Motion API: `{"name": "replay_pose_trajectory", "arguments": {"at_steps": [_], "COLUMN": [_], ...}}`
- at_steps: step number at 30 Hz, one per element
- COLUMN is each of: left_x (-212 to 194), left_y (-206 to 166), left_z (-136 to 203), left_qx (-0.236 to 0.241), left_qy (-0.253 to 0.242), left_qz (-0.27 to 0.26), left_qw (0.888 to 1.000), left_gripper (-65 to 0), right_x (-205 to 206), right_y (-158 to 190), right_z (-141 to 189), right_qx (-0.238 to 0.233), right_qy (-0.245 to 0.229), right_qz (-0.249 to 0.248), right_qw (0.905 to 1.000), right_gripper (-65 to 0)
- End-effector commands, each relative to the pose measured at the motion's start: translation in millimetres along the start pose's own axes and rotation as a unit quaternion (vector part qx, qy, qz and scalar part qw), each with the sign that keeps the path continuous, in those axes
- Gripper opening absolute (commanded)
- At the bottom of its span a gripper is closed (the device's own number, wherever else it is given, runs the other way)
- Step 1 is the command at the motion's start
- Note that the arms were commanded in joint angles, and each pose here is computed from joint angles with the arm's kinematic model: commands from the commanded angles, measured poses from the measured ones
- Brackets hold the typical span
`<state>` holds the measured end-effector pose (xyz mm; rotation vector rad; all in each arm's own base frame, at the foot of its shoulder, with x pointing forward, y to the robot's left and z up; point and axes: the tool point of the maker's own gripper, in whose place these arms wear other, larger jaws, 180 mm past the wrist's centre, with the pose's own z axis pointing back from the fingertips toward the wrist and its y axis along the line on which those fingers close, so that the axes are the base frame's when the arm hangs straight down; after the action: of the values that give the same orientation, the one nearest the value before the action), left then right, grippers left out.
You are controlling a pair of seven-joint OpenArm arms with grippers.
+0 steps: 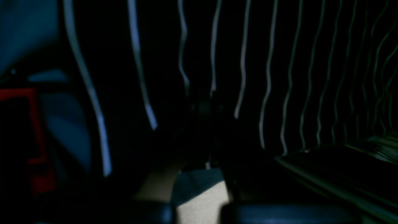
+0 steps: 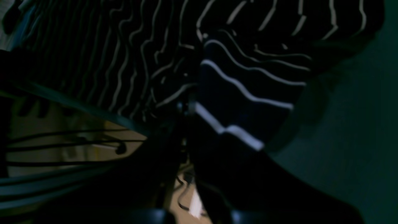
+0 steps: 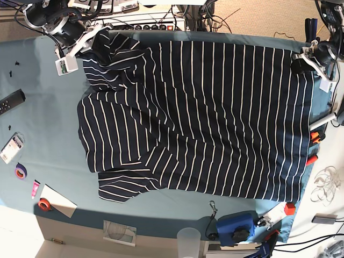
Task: Layout the t-shirt on the table in an organized manner, then fold the t-shirt properly
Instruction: 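Lift the shirt with both grippers and stretch it between them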
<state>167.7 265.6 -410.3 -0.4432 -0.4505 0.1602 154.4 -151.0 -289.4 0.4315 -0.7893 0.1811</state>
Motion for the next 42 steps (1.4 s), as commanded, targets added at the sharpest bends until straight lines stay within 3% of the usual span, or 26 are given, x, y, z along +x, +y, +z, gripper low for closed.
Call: {"name": "replay_pose_trajectory", "arguments": {"at_steps": [1, 5, 9, 17, 23, 28, 34, 38, 42], "left_x": [-20, 14, 34, 47, 77, 95, 114, 118, 121], "left_y": [2, -11, -12, -21, -29, -22, -14, -10, -8], "left_z": [6, 34, 57, 63, 64, 69, 78, 83, 86], "left_qx": [-0.004, -0.062, -0.086, -0.109, -0.119, -0.095, -0.068, -0.057, -0.052], "left_qy": [0.040, -0.045, -0.103, -0.129, -0.162, -0.166, -0.180, -0.176, -0.173], "left_qz": [0.008, -0.004, -0.003, -0.019, -0.040, -0.064, -0.074, -0.082, -0.088], "left_qw": [0.999, 0.997, 0.991, 0.985, 0.979, 0.979, 0.979, 0.979, 0.980], "left_gripper": [-65.0, -65.0, -65.0, -65.0, -65.0, -65.0, -65.0, -65.0, -65.0], "right_x": [12, 23, 24, 24, 40, 54, 49, 34, 27], "right_y": [8, 21, 22, 19, -8, -22, -31, -25, 4], "right_z": [3, 5, 5, 7, 22, 26, 25, 25, 33], "right_qx": [0.017, 0.053, 0.057, 0.050, -0.003, -0.031, -0.056, -0.045, 0.017], "right_qy": [-0.027, -0.058, -0.061, -0.062, -0.099, -0.122, -0.111, -0.089, -0.100], "right_qz": [0.004, -0.003, -0.004, -0.005, -0.004, 0.004, 0.008, -0.009, -0.038], "right_qw": [0.9995, 0.9969, 0.9965, 0.9968, 0.9951, 0.9920, 0.9922, 0.9950, 0.9941], "right_gripper": [-65.0, -65.0, -65.0, -65.0, -65.0, -65.0, -65.0, -65.0, -65.0]}}
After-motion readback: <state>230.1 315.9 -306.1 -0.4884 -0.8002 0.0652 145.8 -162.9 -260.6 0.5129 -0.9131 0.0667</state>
